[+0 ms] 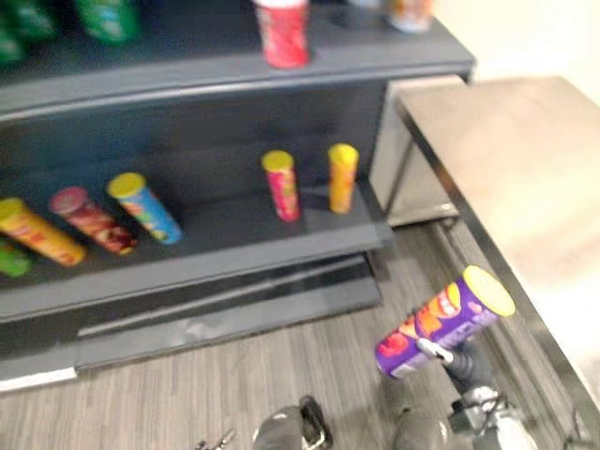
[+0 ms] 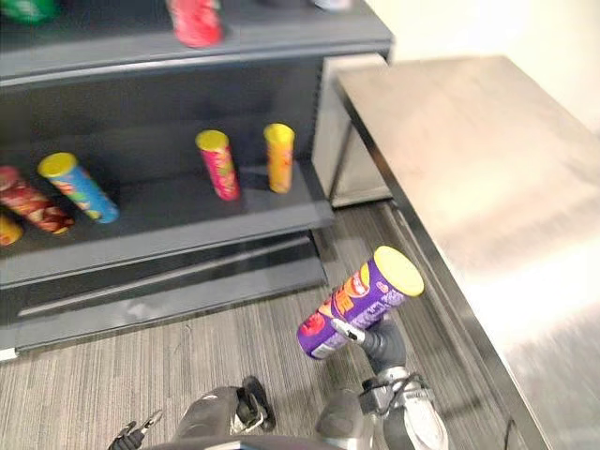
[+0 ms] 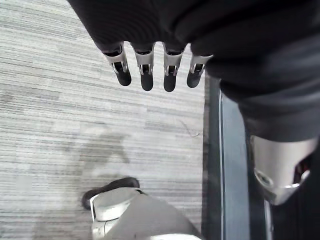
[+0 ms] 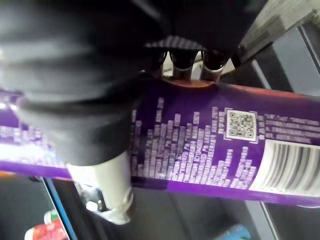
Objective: Put the gum and the chips on the shelf.
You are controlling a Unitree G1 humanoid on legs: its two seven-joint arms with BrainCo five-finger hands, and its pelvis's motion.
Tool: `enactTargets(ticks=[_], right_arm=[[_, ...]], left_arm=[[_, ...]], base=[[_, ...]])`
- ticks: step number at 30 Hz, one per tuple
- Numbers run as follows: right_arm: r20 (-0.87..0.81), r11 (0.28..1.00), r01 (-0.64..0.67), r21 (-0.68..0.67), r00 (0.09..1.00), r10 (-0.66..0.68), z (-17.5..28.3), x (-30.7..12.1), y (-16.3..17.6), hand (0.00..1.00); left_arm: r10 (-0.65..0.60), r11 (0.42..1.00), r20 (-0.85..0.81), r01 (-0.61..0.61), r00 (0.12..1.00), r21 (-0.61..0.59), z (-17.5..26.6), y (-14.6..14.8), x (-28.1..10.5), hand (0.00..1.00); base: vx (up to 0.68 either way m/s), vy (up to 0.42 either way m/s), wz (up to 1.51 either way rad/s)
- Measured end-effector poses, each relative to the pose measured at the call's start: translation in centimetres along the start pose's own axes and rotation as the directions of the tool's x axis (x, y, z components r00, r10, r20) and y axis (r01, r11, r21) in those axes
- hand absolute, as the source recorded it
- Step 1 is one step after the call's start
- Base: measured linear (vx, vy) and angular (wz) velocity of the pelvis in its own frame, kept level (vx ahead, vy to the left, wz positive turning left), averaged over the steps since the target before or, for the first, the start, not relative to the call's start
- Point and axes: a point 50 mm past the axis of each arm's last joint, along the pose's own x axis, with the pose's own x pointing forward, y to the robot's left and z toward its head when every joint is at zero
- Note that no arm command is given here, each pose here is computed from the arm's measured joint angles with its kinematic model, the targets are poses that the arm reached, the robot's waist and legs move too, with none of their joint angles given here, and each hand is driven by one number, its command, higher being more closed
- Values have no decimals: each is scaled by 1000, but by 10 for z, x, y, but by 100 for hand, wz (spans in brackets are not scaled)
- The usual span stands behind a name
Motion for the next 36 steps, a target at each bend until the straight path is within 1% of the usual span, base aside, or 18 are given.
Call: enactTargets(ticks=[2, 3, 5, 6, 8, 12, 15, 17, 21, 26, 29, 31, 33, 34, 35, 36], right_arm=[[19, 1000, 1, 12, 1000, -2, 2, 1, 2, 100], [39, 1000, -4, 13, 999, 3, 6, 1, 5, 100], [71, 1000, -19, 3, 997, 19, 15, -1, 8, 100], [87, 1000, -30, -9, 996, 31, 20, -2, 10, 100], [110, 999, -51, -18, 992, 53, 28, -1, 10, 100], [186, 994, -84, -67, 978, 95, 47, 4, 7, 100], [192, 993, -77, -93, 977, 94, 51, 4, 3, 100], [186, 993, -81, -90, 978, 97, 50, 4, 4, 100], [101, 987, -160, -21, 982, 161, 25, 9, 15, 100], [-76, 958, -263, 117, 959, 273, -28, 28, 43, 100], [-136, 949, -285, 136, 943, 302, -47, 44, 53, 100], [-164, 950, -294, 100, 937, 307, -52, 60, 56, 100], [-151, 947, -311, -83, 943, 296, -43, 95, 65, 100], [-140, 939, -315, -141, 945, 296, -38, 105, 68, 100], [-120, 920, -308, -241, 950, 287, -31, 125, 75, 100], [-104, 909, -295, -295, 955, 277, -25, 142, 81, 100]], left_arm=[[-14, 999, 12, 13, 1000, 35, 4, -1, 1, 0], [-34, 998, 25, 33, 999, 56, 9, -7, 3, 0], [-68, 994, 57, 62, 996, 93, 18, -14, 4, 0], [-94, 987, 85, 81, 992, 139, 24, -17, 4, 0], [-114, 981, 108, 95, 988, 170, 30, -20, 5, 0], [-113, 985, 124, 94, 986, 146, 32, -17, 5, 0], [-106, 987, 94, 94, 990, 131, 23, -17, 4, 0], [-122, 982, 79, 108, 989, 155, 18, -20, 3, 0], [-137, 974, 74, 121, 988, 192, 18, -21, 2, 0], [-140, 972, 72, 123, 988, 199, 20, -22, 3, 0], [-140, 972, 71, 123, 988, 200, 22, -23, 4, 0], [-142, 972, 79, 123, 987, 201, 25, -25, 5, 0], [-149, 971, 108, 124, 983, 204, 36, -32, 8, 0], [-147, 972, 118, 121, 982, 202, 39, -33, 8, 0], [-147, 974, 133, 119, 980, 194, 45, -37, 9, 0], [-156, 972, 137, 128, 978, 195, 46, -42, 9, 0]], base=[[165, 40, 92], [191, 5, 122], [185, -65, 127], [175, -113, 88], [202, -163, 88], [128, -195, 44], [50, -116, 9], [53, -87, 4], [52, -32, 14], [-8, -20, 18], [-62, -39, 23], [-53, -33, 13], [-90, -27, 12], [-71, -15, 19], [-47, -9, 18], [-41, -7, 12]])
